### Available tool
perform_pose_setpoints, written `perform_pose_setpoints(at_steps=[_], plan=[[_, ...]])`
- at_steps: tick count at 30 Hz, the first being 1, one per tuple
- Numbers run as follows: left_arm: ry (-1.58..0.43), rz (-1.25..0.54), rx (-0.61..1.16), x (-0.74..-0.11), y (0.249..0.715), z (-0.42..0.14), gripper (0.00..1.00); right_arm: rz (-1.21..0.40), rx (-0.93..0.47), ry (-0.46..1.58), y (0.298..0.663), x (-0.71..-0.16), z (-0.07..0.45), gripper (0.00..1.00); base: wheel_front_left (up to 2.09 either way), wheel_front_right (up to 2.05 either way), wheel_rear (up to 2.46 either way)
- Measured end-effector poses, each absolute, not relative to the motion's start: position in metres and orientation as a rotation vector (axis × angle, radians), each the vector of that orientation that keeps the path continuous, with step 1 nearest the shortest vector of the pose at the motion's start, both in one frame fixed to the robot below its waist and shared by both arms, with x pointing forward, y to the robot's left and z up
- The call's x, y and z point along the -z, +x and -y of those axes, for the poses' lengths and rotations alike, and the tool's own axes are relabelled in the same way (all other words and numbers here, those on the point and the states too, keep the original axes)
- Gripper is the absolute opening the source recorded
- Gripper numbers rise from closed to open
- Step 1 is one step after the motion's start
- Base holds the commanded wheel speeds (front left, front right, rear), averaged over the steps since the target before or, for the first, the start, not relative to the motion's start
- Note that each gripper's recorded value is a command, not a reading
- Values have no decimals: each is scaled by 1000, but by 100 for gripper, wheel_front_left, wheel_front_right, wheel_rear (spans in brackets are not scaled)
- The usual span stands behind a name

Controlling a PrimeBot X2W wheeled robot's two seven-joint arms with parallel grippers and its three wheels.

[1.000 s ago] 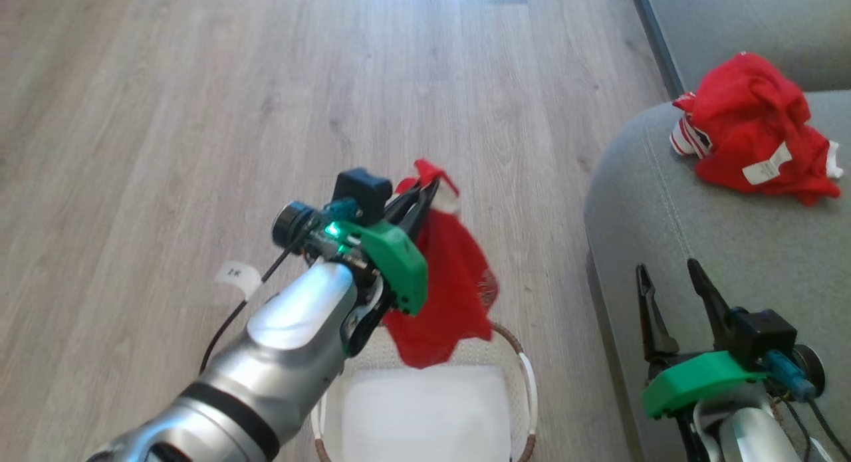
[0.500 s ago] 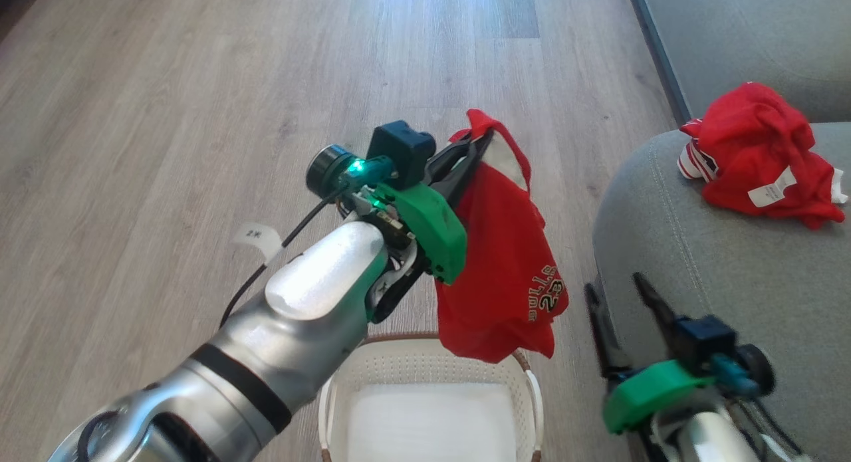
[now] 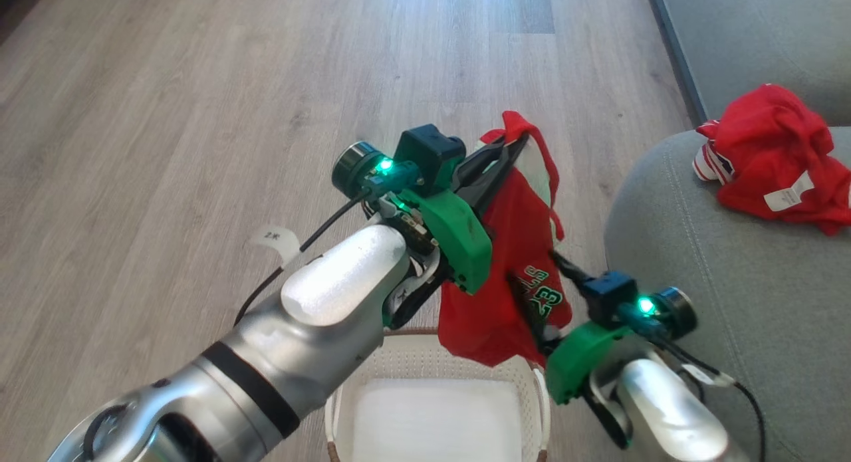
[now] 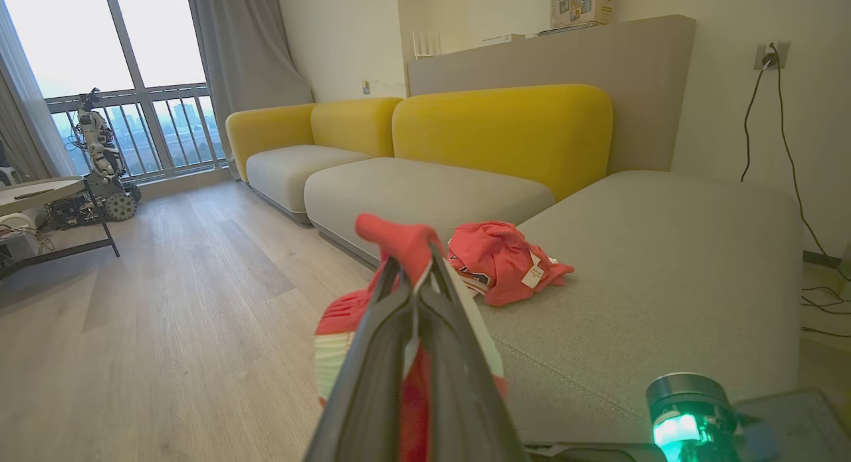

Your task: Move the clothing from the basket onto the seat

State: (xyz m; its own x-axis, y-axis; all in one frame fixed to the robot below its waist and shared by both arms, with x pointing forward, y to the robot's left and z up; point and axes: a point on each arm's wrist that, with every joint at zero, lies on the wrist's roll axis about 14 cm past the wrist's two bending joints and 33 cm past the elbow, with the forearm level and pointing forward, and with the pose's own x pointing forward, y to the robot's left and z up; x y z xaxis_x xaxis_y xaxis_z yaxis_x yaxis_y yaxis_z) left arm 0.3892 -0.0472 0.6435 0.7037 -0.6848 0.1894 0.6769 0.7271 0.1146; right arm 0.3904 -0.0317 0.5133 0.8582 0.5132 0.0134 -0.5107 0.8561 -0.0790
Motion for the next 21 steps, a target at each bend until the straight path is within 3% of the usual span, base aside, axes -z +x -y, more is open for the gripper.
perform_pose_setpoints(at_steps=[7, 13, 14, 16, 18, 19, 21], plan=[[38, 238, 772, -647, 387, 49, 0, 14, -662, -91, 391, -514, -1, 100, 0, 0, 0], [31, 229, 765, -644, 388, 48, 0, 30, -684, -80, 397, -524, -8, 100, 0, 0, 0], [27, 227, 765, -644, 388, 48, 0, 28, -685, -77, 397, -524, -8, 95, 0, 0, 0], [23, 222, 765, -643, 388, 48, 0, 24, -684, -75, 397, -523, -8, 51, 0, 0, 0], [21, 219, 763, -642, 389, 48, 0, 23, -684, -75, 397, -522, -8, 27, 0, 0, 0], [21, 218, 763, -642, 389, 49, 0, 22, -684, -75, 397, -522, -8, 0, 0, 0, 0], [22, 215, 760, -640, 390, 48, 0, 23, -681, -74, 398, -522, -7, 0, 0, 0, 0]])
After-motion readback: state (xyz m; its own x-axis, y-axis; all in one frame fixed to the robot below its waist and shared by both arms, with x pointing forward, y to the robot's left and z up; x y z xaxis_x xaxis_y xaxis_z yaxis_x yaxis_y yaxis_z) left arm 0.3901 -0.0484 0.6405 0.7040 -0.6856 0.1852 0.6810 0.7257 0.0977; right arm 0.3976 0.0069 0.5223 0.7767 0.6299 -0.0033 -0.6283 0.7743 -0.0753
